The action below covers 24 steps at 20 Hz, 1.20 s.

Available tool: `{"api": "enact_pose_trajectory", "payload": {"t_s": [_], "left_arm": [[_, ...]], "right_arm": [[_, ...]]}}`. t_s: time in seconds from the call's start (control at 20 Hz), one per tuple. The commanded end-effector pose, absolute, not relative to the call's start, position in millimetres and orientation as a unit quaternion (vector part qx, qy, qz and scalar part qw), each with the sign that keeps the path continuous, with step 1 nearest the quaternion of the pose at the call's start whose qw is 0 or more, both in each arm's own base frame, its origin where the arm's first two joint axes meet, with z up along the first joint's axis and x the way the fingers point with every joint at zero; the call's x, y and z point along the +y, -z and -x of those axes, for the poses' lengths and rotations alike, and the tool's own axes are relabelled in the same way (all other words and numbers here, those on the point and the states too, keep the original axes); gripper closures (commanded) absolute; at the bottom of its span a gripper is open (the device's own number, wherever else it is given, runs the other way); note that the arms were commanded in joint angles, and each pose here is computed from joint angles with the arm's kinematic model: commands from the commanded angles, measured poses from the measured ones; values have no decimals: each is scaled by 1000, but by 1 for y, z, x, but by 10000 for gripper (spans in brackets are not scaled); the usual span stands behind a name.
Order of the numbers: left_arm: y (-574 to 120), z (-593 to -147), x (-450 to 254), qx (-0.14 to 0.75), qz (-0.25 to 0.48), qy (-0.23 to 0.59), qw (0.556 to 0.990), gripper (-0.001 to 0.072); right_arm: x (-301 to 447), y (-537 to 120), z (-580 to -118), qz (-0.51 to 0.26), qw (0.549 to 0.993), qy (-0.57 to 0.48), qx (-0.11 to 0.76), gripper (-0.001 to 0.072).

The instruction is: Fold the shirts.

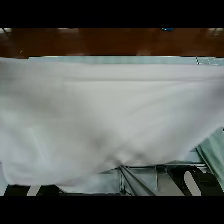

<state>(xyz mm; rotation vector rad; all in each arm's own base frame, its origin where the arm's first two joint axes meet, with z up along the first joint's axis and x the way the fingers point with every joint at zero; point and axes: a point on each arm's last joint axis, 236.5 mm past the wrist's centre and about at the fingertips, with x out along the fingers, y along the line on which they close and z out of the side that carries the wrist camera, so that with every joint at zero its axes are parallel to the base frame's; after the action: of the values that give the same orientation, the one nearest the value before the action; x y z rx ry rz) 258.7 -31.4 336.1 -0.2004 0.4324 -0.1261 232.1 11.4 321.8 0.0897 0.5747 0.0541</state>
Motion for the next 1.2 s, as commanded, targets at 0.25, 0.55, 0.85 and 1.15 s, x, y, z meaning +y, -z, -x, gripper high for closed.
{"api": "enact_pose_trajectory", "payload": {"t_s": [0.25, 0.55, 0.85, 1.15], "left_arm": [[-135, -466, -50, 404, 243, 128, 873, 691], [-43, -576, -35, 392, 311, 72, 863, 692], [-7, -582, -40, 443, 335, 76, 828, 691], [-30, -513, -43, 519, 254, 143, 804, 692]], "right_arm": [[-4, -120, -436, -125, 889, -61, 435, 686], [-15, -6, -547, -168, 862, -67, 473, 685], [-11, 16, -560, -194, 844, -71, 494, 685], [-14, 9, -490, -194, 775, -108, 592, 684]]}}
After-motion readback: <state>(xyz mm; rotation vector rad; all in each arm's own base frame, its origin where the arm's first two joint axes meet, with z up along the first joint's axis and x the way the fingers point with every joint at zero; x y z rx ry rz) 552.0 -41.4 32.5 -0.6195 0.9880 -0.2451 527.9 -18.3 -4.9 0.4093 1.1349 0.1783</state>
